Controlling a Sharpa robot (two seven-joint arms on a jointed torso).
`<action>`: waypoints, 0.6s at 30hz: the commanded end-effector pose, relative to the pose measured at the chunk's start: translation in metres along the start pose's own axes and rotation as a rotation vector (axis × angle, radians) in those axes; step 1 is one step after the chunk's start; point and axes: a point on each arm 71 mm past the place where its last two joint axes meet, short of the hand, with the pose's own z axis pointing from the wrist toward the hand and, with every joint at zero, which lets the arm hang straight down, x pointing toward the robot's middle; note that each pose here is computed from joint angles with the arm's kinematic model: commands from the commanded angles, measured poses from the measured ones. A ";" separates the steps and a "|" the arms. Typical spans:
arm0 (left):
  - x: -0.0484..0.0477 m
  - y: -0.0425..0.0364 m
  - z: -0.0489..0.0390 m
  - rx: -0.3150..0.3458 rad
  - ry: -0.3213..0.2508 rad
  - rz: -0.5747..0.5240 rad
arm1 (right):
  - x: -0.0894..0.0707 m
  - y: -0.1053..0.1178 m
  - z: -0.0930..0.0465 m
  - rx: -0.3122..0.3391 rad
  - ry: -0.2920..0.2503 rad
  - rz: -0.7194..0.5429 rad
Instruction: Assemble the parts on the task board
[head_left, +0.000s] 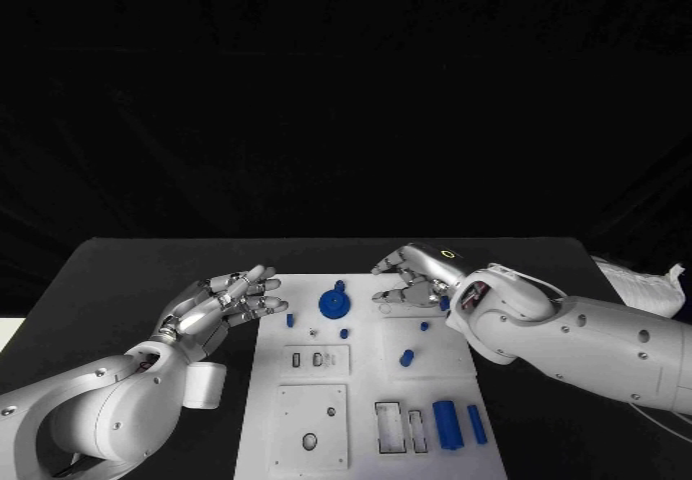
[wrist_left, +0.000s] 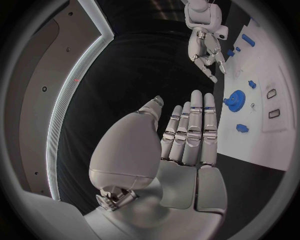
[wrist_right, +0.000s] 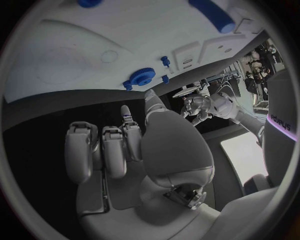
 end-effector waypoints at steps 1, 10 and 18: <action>0.0009 -0.0013 0.0004 0.010 0.018 -0.014 | -0.010 -0.017 -0.014 -0.032 0.002 0.222; -0.0038 -0.0011 0.0039 0.023 0.025 -0.023 | -0.031 -0.069 -0.047 0.065 -0.003 0.216; -0.0079 0.0005 0.0079 0.025 0.014 -0.019 | -0.033 -0.091 -0.057 0.122 0.025 0.191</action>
